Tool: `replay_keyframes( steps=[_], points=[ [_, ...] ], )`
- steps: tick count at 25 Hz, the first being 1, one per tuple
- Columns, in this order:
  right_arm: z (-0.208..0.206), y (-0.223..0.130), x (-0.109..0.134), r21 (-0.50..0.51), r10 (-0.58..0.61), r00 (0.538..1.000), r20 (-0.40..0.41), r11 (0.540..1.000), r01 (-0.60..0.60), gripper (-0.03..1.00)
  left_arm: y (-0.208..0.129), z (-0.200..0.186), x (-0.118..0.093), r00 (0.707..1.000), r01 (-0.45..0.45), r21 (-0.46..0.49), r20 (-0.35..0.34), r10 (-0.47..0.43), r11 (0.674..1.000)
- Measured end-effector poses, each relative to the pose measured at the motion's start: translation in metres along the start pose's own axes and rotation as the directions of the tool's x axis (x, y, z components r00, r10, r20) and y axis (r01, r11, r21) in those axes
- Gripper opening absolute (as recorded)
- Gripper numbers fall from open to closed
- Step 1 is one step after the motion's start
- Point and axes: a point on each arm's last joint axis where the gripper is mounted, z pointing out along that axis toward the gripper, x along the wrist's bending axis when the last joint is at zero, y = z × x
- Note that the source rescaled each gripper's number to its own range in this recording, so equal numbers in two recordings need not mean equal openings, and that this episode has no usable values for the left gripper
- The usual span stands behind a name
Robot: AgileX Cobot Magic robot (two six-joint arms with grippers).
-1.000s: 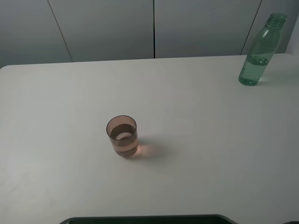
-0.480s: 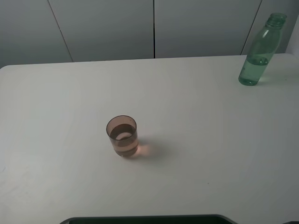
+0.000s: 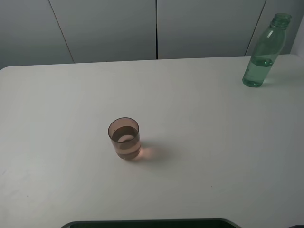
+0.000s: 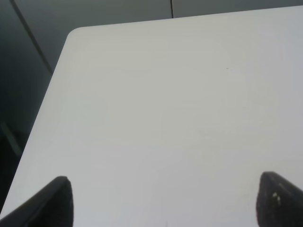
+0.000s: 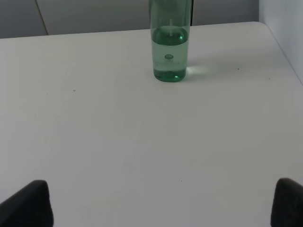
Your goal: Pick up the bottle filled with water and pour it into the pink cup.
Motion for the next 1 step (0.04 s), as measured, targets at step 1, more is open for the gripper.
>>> replay_keyframes(
  steps=[1],
  points=[
    [0.0000,0.0000,0.0000,0.000,0.000,1.000,0.000,1.000,0.000,1.00,0.0000,0.0000,0.0000,1.000,0.000,0.000,0.000,0.000,1.000]
  ],
)
